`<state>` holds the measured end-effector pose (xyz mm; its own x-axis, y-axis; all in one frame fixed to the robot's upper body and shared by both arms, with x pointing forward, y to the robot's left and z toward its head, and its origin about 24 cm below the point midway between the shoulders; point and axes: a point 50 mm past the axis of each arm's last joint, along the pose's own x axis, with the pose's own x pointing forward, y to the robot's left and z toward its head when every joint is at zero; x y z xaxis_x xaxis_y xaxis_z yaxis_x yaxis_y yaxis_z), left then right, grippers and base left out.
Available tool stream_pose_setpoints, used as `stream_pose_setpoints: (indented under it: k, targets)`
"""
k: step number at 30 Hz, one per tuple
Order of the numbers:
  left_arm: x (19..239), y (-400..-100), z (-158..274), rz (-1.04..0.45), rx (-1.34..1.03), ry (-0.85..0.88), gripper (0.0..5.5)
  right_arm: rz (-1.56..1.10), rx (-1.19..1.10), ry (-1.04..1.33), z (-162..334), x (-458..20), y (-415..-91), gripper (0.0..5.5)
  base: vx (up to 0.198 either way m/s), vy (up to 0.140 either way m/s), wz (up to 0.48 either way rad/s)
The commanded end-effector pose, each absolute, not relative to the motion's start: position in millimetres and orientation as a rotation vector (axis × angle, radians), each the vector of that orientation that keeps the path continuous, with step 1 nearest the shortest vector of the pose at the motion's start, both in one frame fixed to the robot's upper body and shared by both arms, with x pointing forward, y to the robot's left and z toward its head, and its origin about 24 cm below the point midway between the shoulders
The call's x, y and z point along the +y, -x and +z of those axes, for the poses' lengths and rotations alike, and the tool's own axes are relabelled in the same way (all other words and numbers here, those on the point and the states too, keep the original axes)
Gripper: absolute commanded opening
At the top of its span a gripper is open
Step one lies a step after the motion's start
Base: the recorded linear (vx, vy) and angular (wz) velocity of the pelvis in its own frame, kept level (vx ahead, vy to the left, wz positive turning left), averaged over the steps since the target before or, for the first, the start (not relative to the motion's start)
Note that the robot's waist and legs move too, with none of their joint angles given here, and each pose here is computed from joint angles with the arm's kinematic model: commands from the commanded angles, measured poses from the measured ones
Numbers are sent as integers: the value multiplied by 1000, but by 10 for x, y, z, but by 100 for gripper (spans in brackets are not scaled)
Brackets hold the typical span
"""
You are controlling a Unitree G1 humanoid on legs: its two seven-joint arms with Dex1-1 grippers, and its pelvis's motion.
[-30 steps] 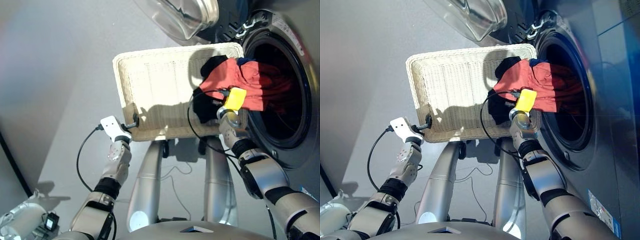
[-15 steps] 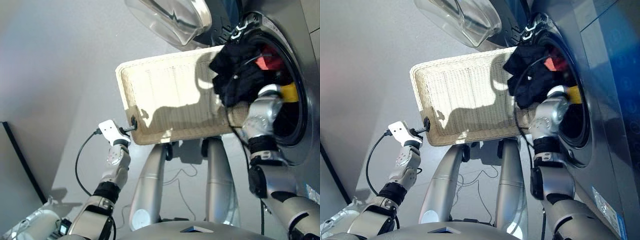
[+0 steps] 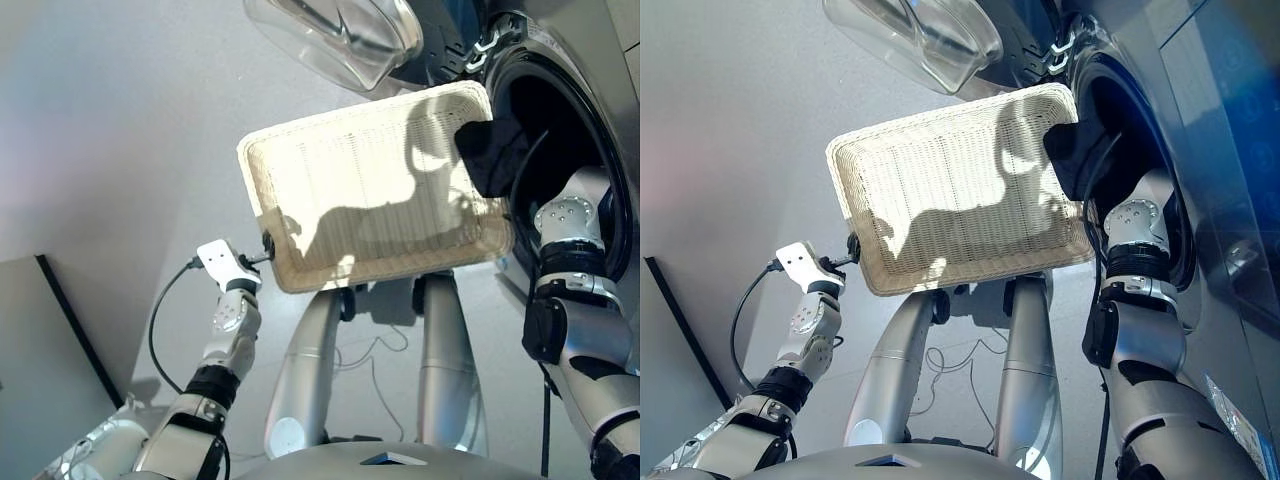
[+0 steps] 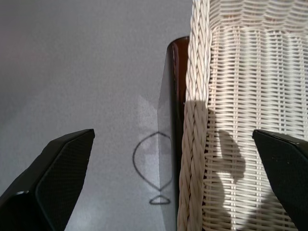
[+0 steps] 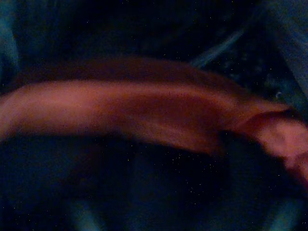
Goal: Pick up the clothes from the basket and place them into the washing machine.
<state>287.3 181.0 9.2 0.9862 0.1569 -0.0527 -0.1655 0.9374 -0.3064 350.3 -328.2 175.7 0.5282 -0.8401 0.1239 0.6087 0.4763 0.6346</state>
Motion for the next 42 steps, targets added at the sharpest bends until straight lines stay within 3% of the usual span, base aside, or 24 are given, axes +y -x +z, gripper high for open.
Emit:
stream_pose_setpoints:
  k: [1,5,10,24,25,27,36,42]
  targets:
    - [2116,-2699,81,226,-5,248,550,-703,-390,-288,1682,-3067,-3577,550,0,0,0]
    - [2118,-2660,36,230,16,254,550,-557,-267,-285,1241,-2670,-3592,550,0,0,0]
    - [2127,-2667,54,230,6,253,550,-540,-188,-353,1058,-2569,-3626,550,0,0,0]
    - [2258,-2683,128,262,-11,234,550,-605,-238,-654,1560,-2685,-3902,550,0,0,0]
    - [2253,-2690,130,259,-10,238,550,-602,-241,-651,1608,-2693,-3919,500,0,0,0]
    - [2239,-2703,134,250,-8,241,550,-589,-242,-652,1657,-2689,-3940,0,0,0,0]
    - [2200,-2729,131,242,-6,252,550,-499,-374,-699,1845,-2566,-3933,0,0,0,0]
    - [2194,-2694,96,240,-5,266,550,-484,-703,-810,2341,-2796,-3698,0,6,29,-34]
